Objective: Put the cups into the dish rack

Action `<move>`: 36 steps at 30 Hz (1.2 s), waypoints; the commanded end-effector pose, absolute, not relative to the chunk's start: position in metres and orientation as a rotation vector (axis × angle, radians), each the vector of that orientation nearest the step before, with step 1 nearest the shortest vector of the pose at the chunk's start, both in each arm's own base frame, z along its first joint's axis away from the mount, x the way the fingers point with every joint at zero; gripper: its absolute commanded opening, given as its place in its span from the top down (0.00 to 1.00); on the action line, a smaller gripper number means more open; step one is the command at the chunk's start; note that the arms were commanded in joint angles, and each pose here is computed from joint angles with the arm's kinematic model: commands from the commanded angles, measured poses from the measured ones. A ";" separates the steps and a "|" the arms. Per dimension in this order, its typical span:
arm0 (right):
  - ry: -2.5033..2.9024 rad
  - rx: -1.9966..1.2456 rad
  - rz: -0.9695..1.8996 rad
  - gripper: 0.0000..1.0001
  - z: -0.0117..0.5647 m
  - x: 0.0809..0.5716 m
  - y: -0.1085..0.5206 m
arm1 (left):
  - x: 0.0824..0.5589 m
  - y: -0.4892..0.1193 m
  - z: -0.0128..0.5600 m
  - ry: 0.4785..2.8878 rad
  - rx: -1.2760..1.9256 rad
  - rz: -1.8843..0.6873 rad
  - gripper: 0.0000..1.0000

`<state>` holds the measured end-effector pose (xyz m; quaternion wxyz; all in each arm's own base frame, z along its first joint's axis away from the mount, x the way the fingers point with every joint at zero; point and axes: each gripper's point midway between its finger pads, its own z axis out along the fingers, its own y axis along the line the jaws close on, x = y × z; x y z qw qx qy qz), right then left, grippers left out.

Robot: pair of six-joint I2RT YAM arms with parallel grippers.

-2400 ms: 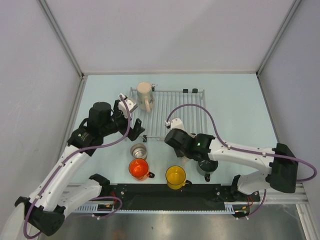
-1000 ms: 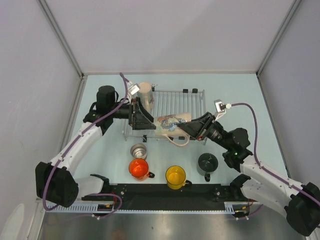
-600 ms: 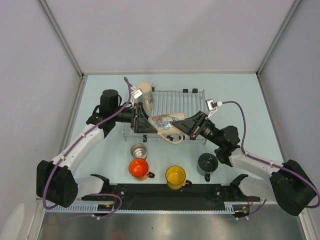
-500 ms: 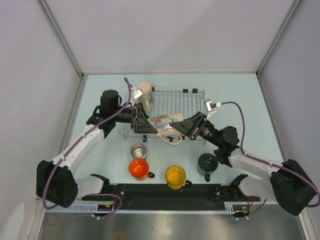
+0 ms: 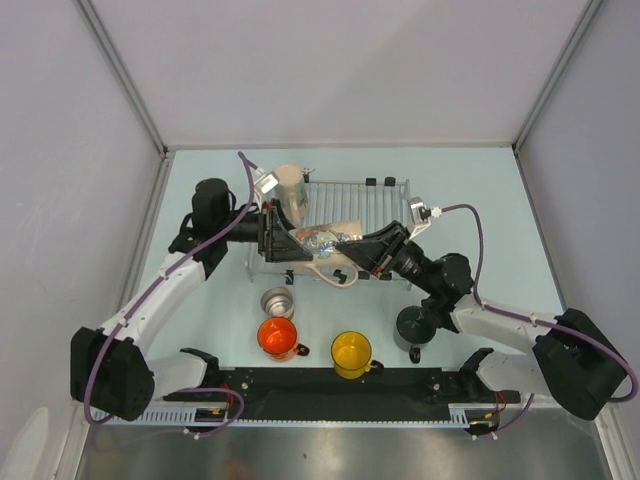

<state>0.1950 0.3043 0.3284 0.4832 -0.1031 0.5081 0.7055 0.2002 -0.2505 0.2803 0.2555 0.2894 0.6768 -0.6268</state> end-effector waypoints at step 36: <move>1.448 0.036 1.099 0.53 0.321 0.227 0.212 | 0.303 -0.268 0.265 1.946 0.798 -0.996 1.00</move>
